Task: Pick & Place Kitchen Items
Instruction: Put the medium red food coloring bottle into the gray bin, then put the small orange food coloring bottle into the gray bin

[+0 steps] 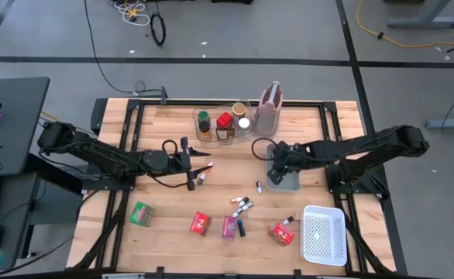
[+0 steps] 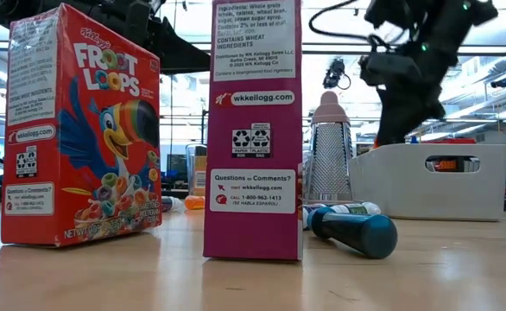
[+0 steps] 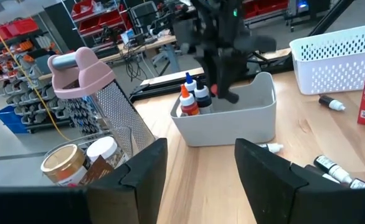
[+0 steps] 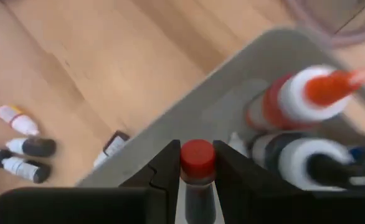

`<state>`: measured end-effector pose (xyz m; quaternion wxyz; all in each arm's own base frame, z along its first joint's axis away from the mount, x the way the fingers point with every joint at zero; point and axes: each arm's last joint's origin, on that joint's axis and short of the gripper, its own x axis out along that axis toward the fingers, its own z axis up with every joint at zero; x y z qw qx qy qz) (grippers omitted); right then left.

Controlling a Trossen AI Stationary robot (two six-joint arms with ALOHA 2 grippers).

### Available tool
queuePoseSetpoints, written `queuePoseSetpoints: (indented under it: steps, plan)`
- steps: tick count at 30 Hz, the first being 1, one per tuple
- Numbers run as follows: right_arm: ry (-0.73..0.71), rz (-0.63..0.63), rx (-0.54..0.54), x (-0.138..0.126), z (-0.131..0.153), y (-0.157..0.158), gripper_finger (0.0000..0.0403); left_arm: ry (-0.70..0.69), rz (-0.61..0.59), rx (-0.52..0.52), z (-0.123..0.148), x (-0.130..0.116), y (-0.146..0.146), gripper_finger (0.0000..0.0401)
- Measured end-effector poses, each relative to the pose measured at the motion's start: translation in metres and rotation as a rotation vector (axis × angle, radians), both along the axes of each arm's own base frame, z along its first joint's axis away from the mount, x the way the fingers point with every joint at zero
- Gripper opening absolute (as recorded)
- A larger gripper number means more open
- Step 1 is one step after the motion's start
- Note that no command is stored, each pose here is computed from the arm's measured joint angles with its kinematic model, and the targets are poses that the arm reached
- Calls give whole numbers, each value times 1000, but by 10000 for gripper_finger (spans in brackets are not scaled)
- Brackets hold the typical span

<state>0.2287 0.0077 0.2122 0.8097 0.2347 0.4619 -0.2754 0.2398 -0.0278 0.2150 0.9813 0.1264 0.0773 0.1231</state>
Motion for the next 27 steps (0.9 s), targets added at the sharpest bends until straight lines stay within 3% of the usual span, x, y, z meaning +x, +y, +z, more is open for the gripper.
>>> queuePoseSetpoints:
  steps: [6, 13, 19, 23, 27]
  plan:
    - [-10, 17, 52, -5, -21, 1, 101, 0, 0, 0, 0, 0, 0, 197]
    - [-23, 28, 33, -4, -21, 1, 160, 0, 1, 0, 0, 0, 0, 197]
    - [-55, 97, -11, 4, -9, 0, 189, 1, 1, 0, 0, 0, 0, 197]
    - [-99, 198, -73, 13, 9, 0, 192, 0, 1, -1, 0, 0, 0, 197]
    - [-191, 222, -95, 23, 29, 1, 187, -1, 1, -5, 0, 0, 0, 197]
